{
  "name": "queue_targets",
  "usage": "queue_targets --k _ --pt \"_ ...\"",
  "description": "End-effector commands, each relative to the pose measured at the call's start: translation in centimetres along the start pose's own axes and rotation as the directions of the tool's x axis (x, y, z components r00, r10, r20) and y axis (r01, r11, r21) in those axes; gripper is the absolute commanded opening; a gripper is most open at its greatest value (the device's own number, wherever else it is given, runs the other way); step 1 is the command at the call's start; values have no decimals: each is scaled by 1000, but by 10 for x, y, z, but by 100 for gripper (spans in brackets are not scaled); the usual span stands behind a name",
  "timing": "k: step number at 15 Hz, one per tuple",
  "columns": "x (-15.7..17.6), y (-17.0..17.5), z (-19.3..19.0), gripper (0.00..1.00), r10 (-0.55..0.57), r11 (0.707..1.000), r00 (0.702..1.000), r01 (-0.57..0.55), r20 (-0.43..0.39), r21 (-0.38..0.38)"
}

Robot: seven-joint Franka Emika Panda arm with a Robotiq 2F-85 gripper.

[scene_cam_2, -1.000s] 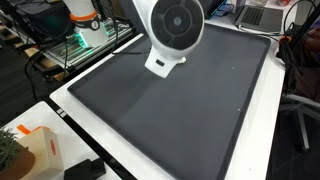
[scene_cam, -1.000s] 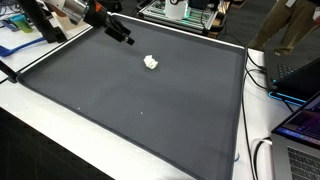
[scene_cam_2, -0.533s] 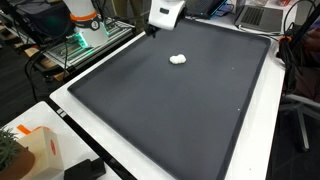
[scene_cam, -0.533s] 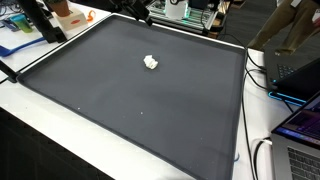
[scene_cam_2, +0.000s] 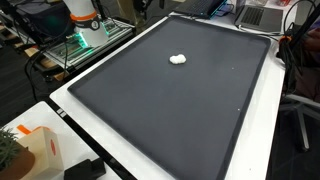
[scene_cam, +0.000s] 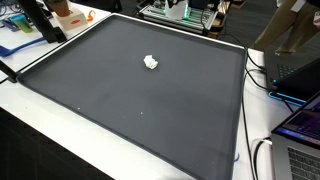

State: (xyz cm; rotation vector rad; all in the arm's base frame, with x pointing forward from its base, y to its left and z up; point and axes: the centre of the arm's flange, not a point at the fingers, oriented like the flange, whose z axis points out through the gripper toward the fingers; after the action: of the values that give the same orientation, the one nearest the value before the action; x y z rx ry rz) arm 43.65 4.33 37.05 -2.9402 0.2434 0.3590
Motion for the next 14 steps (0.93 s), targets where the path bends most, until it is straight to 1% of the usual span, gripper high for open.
queue_targets --k 1,3,6,7,9,10,11,12,14 --pt "-9 0 -5 100 -6 1000 999 6 -37 5" --pt "-21 2 -13 100 -11 1000 998 12 -69 9" --pt "-23 3 -13 100 -14 1000 997 15 -78 10" --pt "-18 -3 -23 100 -26 999 993 29 -112 29" --pt "-15 -15 -51 100 -38 999 969 44 -246 21" --pt "-15 -17 -61 100 -60 998 966 50 -253 -46" --pt "-11 -10 -45 100 -44 999 978 45 -206 1" --pt "-11 -14 -54 100 -55 998 972 53 -228 -14" --pt "-12 -19 -62 100 -68 998 967 63 -246 -25"
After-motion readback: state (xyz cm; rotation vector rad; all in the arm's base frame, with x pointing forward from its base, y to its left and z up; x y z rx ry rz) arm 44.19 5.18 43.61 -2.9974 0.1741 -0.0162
